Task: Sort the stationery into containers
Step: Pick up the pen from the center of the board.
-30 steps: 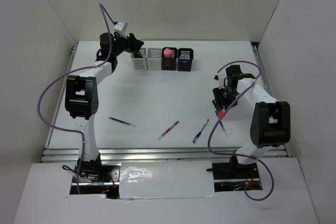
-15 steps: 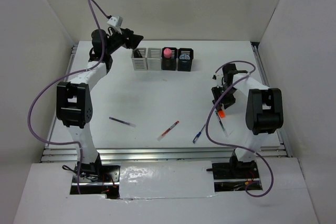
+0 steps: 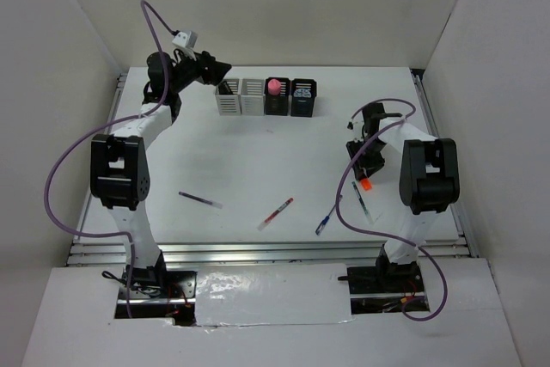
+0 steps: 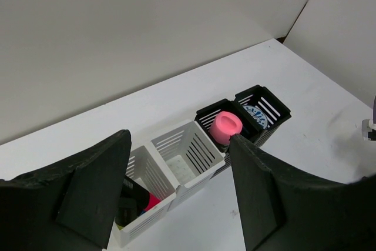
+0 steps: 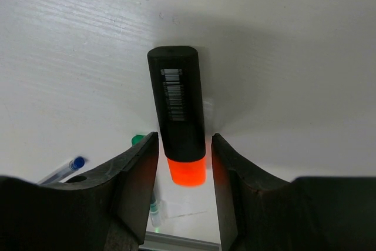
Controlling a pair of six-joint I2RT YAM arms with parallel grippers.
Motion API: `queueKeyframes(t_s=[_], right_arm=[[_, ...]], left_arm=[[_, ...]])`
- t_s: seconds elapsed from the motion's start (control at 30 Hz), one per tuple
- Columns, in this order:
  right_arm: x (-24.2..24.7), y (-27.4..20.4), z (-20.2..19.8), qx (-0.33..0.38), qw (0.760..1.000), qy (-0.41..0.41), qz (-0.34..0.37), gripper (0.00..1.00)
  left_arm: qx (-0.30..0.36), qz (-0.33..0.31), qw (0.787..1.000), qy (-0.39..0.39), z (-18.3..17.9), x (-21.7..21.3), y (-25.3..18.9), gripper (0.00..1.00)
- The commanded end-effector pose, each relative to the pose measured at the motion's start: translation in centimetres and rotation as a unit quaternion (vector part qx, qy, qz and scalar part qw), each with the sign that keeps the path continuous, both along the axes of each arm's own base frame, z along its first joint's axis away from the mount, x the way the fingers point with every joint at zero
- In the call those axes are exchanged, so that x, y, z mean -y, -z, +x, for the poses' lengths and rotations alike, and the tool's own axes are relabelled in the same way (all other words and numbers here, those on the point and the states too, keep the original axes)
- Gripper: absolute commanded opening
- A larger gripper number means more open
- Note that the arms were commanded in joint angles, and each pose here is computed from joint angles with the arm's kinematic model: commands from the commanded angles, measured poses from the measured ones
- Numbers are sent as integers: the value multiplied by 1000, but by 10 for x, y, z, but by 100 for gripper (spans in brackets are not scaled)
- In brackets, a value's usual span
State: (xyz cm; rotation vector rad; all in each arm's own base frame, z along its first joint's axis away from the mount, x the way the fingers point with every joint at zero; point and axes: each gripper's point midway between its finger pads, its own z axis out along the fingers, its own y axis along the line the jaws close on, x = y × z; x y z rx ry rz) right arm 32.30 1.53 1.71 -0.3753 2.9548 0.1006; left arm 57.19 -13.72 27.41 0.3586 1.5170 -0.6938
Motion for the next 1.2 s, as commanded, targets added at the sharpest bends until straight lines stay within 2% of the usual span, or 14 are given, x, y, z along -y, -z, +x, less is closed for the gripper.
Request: queueKeyframes(t_s=[0.0,0.23,0.4,0.57,0.7,0.87,0.9,0.93,1.0,1.07,1.17], right_arm=[[-1,-12,14,22,1000,-1,-1,48],[4,-3,-2,-13,1000,-8,-12,47],[7,3,-6,-25,999,-5,-25,50],[9,4,0,-10,999,-4,-40,39],[11,7,-3,-21,998,-9,-59,39],[5,14,-9,-48,997,-19,-51,39],[5,15,-10,-51,997,-19,-49,31],[4,15,-7,-48,998,-19,-46,19],[-7,3,1,-26,999,-22,-18,9],[-29,-13,6,-6,999,-34,35,3],[-65,-57,23,66,992,-58,96,0]], left_arm=[[61,-3,998,11,-13,1,-46,80],[64,-6,998,11,-18,-2,-54,81],[66,-7,998,19,-28,0,-64,81],[65,-6,997,29,-47,1,-78,81],[42,-11,998,35,-62,3,-79,81],[15,-19,999,48,-83,8,-80,81],[13,-19,998,52,-87,11,-81,81],[3,-20,998,57,-95,14,-79,81],[-13,-29,998,61,-103,17,-76,80],[-31,-41,996,72,-117,23,-69,80],[-57,-66,991,101,-137,39,-65,81]])
